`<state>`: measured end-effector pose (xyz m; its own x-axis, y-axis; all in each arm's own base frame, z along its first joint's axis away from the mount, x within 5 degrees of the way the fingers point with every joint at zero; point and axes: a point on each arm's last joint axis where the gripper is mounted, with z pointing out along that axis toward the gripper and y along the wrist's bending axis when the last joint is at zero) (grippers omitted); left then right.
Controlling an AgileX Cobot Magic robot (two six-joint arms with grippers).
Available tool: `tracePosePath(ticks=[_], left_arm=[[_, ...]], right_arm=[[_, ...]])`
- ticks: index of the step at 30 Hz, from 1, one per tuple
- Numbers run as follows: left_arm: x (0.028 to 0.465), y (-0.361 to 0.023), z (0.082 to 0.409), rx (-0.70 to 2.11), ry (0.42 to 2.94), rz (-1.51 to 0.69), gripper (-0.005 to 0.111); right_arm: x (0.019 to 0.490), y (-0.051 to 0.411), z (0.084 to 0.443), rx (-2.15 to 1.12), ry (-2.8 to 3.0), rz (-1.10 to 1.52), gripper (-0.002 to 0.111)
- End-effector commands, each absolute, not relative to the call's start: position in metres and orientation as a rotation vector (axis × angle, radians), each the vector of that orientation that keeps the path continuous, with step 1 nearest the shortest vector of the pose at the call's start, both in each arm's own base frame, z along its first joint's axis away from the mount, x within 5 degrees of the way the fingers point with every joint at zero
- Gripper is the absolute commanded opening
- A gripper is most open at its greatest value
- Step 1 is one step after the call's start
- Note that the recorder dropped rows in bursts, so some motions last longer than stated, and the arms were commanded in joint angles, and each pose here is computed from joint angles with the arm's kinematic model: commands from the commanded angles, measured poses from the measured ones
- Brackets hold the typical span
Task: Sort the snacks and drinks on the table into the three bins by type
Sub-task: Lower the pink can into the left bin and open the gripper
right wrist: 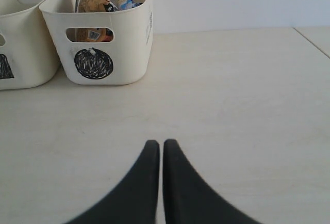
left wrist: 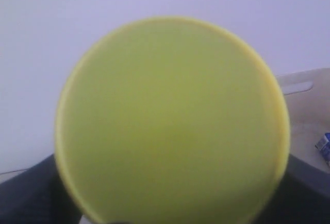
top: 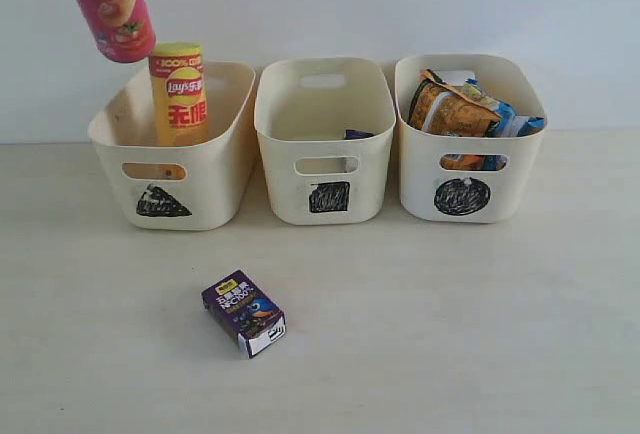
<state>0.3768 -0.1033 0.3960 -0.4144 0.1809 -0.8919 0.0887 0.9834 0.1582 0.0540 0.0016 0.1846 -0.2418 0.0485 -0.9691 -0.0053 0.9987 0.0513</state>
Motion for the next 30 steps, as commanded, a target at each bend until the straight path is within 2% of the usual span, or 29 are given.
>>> tracePosePath(ticks=[1,16,27,29,30], left_arm=[[0.392,-0.106,0.379,0.188,2.019,0.089,0.004],[0.422,-0.121,0.337,0.245,2.030,0.042,0.004],[0.435,-0.122,0.291,0.226,2.192,0.098,0.004],[0.437,-0.121,0.281,0.191,2.240,0.108,0.007],[0.437,-0.121,0.276,0.188,2.263,0.122,0.018]], right_arm=[[0.054,0.001,0.184,0.030,1.808,0.047,0.000],[0.054,0.001,0.184,0.030,1.806,0.047,0.000],[0.054,0.001,0.184,0.030,1.806,0.047,0.000],[0.054,0.001,0.184,0.030,1.806,0.047,0.000],[0.054,0.001,0.184,0.030,1.806,0.047,0.000]])
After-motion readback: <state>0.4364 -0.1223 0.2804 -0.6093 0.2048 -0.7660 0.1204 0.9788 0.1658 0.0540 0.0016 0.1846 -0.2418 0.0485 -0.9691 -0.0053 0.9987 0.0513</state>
